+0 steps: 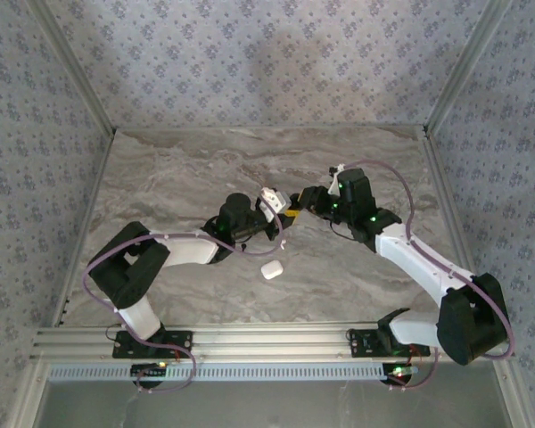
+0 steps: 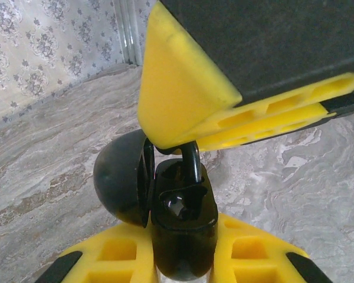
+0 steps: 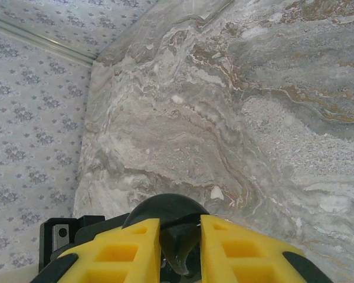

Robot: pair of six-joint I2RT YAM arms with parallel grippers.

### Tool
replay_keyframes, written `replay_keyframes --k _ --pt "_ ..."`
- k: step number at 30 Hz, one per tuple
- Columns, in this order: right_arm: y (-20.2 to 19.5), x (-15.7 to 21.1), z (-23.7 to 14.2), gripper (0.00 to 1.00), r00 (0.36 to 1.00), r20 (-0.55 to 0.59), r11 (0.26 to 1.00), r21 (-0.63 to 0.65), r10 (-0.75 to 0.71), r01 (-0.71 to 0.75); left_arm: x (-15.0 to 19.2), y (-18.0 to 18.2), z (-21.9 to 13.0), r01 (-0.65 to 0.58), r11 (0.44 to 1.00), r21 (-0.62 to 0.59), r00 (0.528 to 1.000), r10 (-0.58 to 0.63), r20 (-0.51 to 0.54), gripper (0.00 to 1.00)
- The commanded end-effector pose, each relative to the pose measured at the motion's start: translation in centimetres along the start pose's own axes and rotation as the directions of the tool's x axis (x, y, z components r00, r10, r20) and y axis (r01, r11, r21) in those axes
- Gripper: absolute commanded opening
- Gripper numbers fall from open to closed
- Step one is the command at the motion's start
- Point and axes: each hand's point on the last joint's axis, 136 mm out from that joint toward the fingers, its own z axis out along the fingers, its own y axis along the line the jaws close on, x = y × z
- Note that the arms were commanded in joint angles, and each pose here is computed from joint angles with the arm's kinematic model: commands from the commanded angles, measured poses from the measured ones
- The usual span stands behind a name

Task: Insert wireless bluetooth earbuds into charging case

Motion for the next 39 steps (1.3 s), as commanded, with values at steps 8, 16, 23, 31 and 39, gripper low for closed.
replay_keyframes --k 8,16,23,31,39 --pt "-0.3 0.8 0.1 0.23 1.0 0.028 0.999 0.049 0.014 -0.016 -2.7 0.4 -0.3 0.003 0.999 -0.05 0.997 0.001 0.072 0.16" --pt "0.2 0.4 -0.2 0.34 1.0 0.029 0.999 0.042 0.008 -0.01 -2.4 0.3 -0.4 0.004 0.999 -0.051 0.998 -0.001 0.063 0.16" --pt "0.8 -0.3 -1.2 0.39 1.0 0.03 0.999 0.039 -0.002 0.001 -2.1 0.3 -0.7 -0.009 0.998 -0.055 0.999 0.011 0.049 0.15" --pt "2.0 -1.1 -3.1 0.43 1.0 0.005 1.0 0.007 -0.03 0.03 -2.1 0.2 -1.1 -0.015 0.998 -0.055 0.999 0.017 0.047 0.16" --pt "2.0 -1.6 -5.0 0.45 0.993 -0.04 0.994 -0.027 -0.108 0.107 -1.8 0.0 -2.0 0.017 0.999 -0.037 0.999 -0.016 0.038 0.15"
